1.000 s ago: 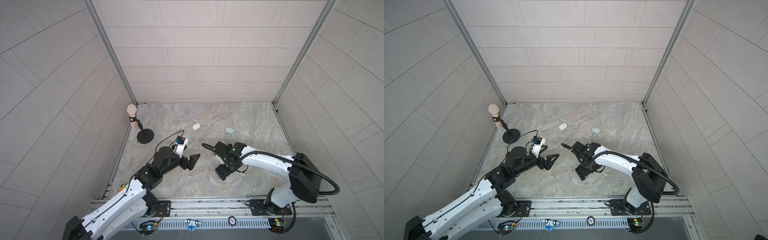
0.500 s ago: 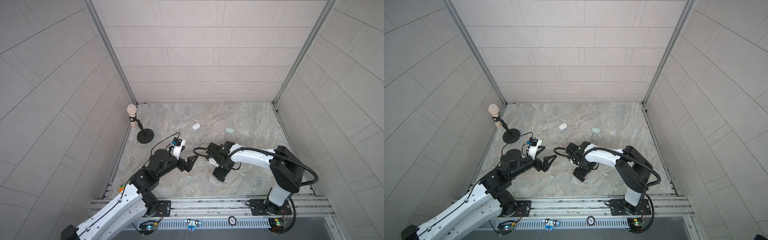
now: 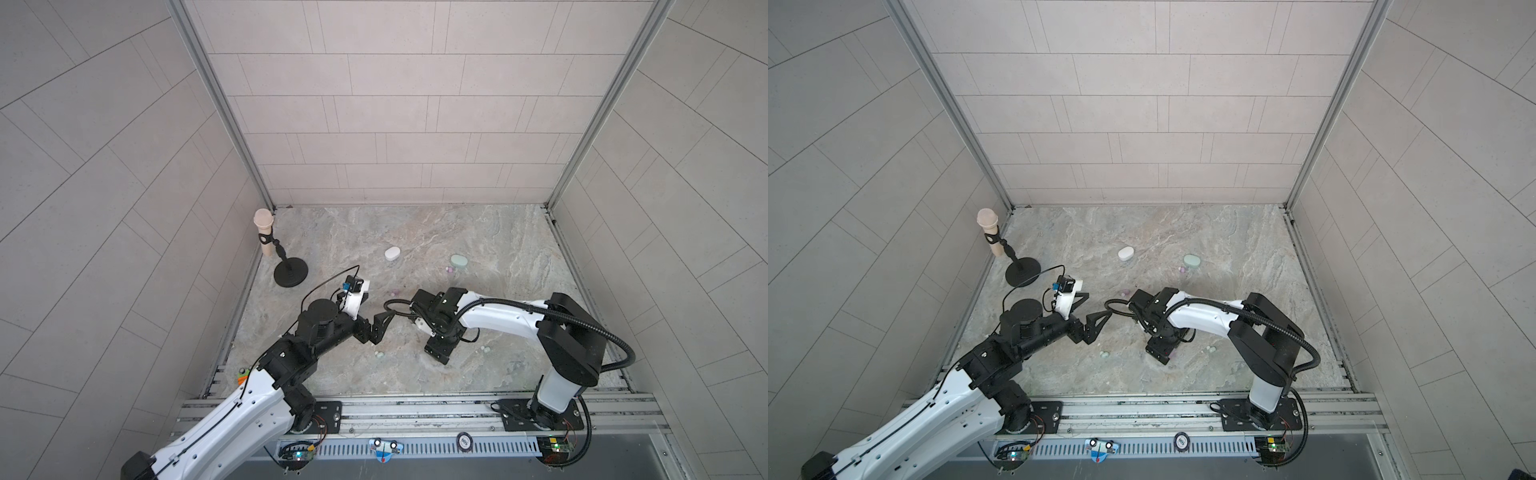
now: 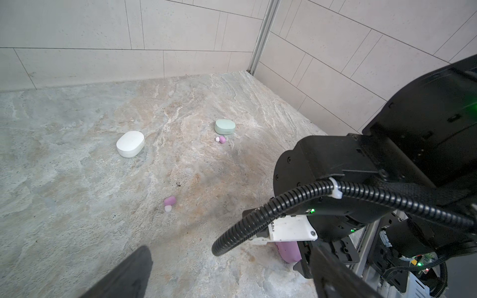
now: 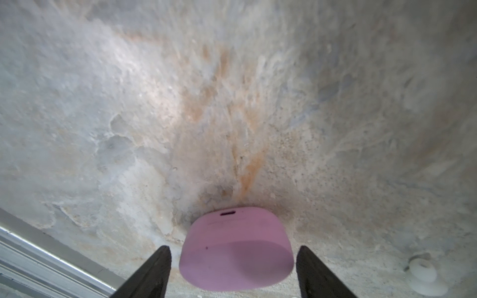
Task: Insert wireless bluetooth earbuds into charging case
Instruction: Pick up the charging case from the bottom-center of the table.
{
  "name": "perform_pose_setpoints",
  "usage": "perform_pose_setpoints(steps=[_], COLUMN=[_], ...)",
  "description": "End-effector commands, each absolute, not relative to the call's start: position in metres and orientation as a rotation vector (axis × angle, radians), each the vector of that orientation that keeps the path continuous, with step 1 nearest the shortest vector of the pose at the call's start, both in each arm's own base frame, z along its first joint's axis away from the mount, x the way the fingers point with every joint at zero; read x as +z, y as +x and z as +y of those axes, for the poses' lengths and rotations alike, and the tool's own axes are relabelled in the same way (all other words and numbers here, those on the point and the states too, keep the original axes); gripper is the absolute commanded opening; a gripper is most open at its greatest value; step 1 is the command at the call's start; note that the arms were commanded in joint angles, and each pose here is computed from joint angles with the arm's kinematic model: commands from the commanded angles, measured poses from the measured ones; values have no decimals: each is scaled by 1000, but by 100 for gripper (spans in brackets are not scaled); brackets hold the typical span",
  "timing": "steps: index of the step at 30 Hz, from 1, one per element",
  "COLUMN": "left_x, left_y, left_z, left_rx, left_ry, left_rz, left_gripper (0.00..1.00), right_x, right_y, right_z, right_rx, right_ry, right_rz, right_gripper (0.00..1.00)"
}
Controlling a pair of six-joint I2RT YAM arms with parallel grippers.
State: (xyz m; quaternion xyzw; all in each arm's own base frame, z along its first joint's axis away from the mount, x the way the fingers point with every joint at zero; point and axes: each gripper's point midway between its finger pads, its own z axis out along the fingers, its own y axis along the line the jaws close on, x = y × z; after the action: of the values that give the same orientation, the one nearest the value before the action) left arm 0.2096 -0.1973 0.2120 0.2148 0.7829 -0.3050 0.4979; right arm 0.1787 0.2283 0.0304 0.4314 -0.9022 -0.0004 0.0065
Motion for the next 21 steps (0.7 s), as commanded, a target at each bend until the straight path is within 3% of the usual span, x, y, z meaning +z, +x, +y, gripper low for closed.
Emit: perform_pose_setpoints(steps=[1,21], left_x=[212,215], left_y=[210,211], left_z=[-193,-190], left_rx=[-724,-708], left_ry=[508,502], left_rz=[1889,1878], left_gripper=[100,100], right_x=[28,28], right_y=[182,181], right_z=[225,225], right_rx=[52,59], right_ry=[1378,1293], right_rz=[-2817,-2870], right_gripper=[75,52])
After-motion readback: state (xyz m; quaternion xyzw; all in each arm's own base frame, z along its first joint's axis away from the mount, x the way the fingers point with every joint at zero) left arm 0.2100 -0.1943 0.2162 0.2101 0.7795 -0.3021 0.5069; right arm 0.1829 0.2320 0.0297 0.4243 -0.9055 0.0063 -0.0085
